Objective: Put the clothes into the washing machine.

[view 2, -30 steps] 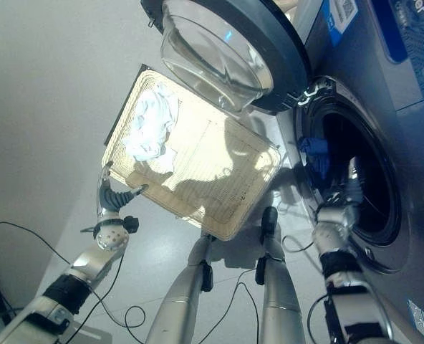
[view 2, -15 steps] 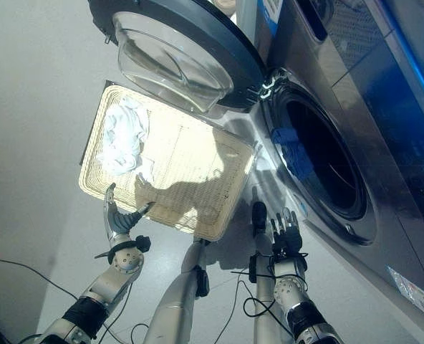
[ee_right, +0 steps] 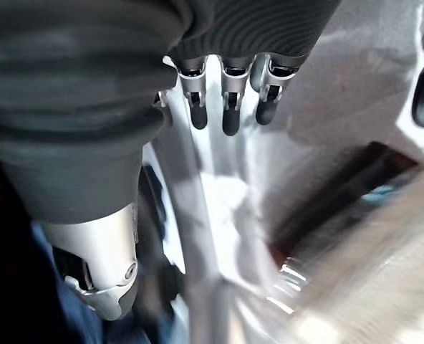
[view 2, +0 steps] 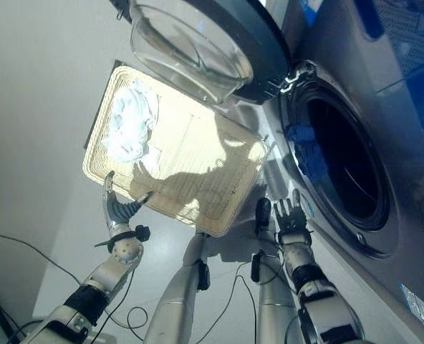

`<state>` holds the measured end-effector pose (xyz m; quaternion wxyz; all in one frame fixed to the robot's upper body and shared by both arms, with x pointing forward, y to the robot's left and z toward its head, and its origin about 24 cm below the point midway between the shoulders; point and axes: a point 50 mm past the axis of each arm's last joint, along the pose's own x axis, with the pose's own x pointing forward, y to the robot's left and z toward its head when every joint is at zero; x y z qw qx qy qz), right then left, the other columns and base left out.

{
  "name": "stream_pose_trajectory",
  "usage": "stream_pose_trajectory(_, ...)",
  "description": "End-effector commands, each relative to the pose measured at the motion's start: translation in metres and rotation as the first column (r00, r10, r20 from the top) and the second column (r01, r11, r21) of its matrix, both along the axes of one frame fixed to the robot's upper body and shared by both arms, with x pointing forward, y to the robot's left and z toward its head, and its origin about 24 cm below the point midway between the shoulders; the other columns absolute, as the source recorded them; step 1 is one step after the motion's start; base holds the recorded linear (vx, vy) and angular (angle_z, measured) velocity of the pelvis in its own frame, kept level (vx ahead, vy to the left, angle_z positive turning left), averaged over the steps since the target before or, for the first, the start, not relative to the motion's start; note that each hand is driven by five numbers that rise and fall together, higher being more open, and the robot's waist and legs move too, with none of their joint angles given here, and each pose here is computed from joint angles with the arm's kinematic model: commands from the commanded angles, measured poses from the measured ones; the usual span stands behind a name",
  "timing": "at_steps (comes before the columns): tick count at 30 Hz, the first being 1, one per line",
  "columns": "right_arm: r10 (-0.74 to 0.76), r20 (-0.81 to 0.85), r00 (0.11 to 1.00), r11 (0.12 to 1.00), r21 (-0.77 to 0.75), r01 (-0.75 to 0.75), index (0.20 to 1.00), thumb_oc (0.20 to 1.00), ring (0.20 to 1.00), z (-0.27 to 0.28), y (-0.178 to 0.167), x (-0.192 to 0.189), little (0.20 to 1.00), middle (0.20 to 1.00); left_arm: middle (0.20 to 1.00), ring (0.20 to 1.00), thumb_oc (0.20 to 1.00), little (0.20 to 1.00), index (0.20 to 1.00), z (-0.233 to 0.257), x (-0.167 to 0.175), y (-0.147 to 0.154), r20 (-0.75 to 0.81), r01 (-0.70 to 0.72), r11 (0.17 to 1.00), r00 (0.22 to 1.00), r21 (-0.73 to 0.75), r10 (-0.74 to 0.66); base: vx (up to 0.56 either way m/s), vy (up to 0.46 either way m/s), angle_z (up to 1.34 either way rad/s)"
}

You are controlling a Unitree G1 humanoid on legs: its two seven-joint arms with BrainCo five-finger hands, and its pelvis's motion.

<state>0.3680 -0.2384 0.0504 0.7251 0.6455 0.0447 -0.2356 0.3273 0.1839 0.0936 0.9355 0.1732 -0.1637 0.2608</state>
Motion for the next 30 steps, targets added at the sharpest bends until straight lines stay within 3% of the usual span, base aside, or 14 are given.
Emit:
stream_pose_trajectory(1,-0.062,-0.024,0.998,0.995,0.077,0.064,1.0,1.0,1.0,0.001,-0.015,-0.004,1.0,1.0,1.0,1.0,1.0,1.0,1.0,0.021,0.002,0.0,0.091,0.015,1.0,0.996,-0.014,-0.014,0.03,-0.091,0.21)
stream_pose_trajectory(10,-0.225,0.074,0.972,0.97,-0.079,0.231,1.0,1.0,1.0,0.061,-0.066,0.002,1.0,1.0,1.0,1.0,1.0,1.0,1.0,0.051,-0.003,-0.001,0.193,0.054,0.998,0.979,0.027,-0.058,0.04,-0.108,0.22)
stream_pose_trajectory(13,-0.217,0.212,0.953,0.931,-0.248,0.268,1.0,1.0,1.0,0.096,-0.088,0.0,1.0,1.0,1.0,1.0,1.0,1.0,1.0,0.061,-0.007,0.007,0.223,0.044,0.996,0.973,0.082,-0.061,0.01,-0.073,0.09)
stream_pose_trajectory(17,-0.179,0.392,0.902,0.894,-0.317,0.316,1.0,1.0,1.0,0.123,-0.089,-0.004,1.0,1.0,1.0,1.0,1.0,1.0,1.0,0.059,-0.012,0.02,0.205,0.035,0.996,0.977,0.088,-0.052,-0.01,-0.064,0.03)
stream_pose_trajectory(21,-0.168,0.533,0.829,0.887,-0.286,0.364,1.0,1.0,1.0,0.142,-0.085,-0.012,1.0,1.0,1.0,1.0,1.0,1.0,1.0,0.055,-0.019,0.027,0.204,0.04,0.995,0.977,0.093,-0.058,-0.02,-0.042,0.02)
stream_pose_trajectory(25,-0.179,0.746,0.642,0.876,-0.177,0.449,1.0,1.0,1.0,0.162,-0.082,-0.037,1.0,1.0,1.0,1.0,1.0,1.0,1.0,0.05,-0.027,0.03,0.197,0.04,0.993,0.979,0.109,-0.061,-0.05,0.005,0.0)
stream_pose_trajectory(28,-0.228,0.815,0.533,0.867,-0.079,0.492,1.0,1.0,1.0,0.161,-0.081,-0.05,1.0,1.0,1.0,1.0,1.0,1.0,1.0,0.049,-0.027,0.034,0.19,0.023,0.995,0.981,0.102,-0.042,-0.05,0.042,-0.02)
stream_pose_trajectory(30,-0.263,0.814,0.517,0.852,-0.056,0.521,1.0,1.0,1.0,0.16,-0.085,-0.055,1.0,1.0,1.0,1.0,1.0,1.0,1.0,0.049,-0.026,0.035,0.188,0.017,0.995,0.981,0.098,-0.036,-0.04,0.047,-0.18)
